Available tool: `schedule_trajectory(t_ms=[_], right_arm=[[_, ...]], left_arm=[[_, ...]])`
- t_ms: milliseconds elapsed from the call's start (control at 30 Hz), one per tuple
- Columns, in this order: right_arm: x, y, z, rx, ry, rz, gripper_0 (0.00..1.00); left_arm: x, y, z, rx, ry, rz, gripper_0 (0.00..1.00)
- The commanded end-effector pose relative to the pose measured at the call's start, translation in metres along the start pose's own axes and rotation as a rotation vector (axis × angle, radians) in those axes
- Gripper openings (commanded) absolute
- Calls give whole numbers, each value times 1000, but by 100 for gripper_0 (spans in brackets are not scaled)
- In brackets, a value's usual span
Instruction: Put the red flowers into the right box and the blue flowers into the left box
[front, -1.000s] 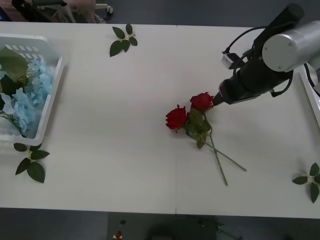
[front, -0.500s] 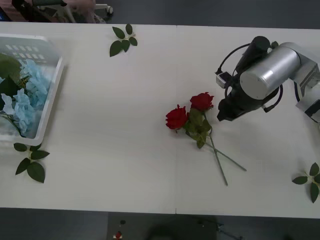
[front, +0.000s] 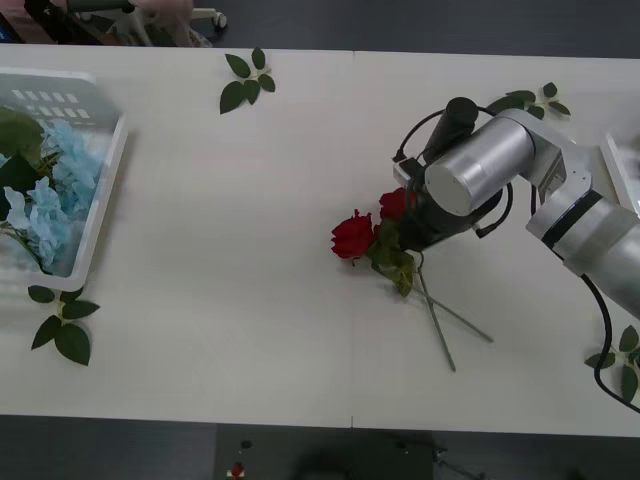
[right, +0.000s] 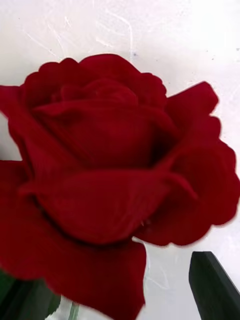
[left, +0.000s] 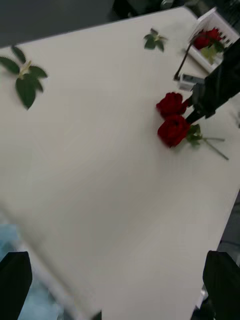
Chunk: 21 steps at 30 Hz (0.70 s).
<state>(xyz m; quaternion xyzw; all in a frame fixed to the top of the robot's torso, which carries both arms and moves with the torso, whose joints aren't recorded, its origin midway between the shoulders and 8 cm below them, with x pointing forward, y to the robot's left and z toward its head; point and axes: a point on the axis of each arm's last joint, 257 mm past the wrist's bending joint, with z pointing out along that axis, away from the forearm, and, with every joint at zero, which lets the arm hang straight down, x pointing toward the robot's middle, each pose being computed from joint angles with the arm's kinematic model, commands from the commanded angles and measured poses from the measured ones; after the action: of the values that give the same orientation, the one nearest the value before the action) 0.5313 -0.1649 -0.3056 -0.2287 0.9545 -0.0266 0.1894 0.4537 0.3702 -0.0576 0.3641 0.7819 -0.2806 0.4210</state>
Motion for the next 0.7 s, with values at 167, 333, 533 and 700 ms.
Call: schedule_trajectory(t_ms=[167,333,533,700], right_arm=[[-25,-5,-6,7,-59,79,61],[-25,-7,-2,7,-59,91,43],[-20,-14,2,20,-44,98,43],[-16,-18,7,22,-36,102,42]], left_arm=[[-31,-72,153,-26,-212,108,100],[-32,-130,176,-45,-253,143,100],[-11,-162,164,154,-110,294,100],[5,-173,151,197,23,375,100]])
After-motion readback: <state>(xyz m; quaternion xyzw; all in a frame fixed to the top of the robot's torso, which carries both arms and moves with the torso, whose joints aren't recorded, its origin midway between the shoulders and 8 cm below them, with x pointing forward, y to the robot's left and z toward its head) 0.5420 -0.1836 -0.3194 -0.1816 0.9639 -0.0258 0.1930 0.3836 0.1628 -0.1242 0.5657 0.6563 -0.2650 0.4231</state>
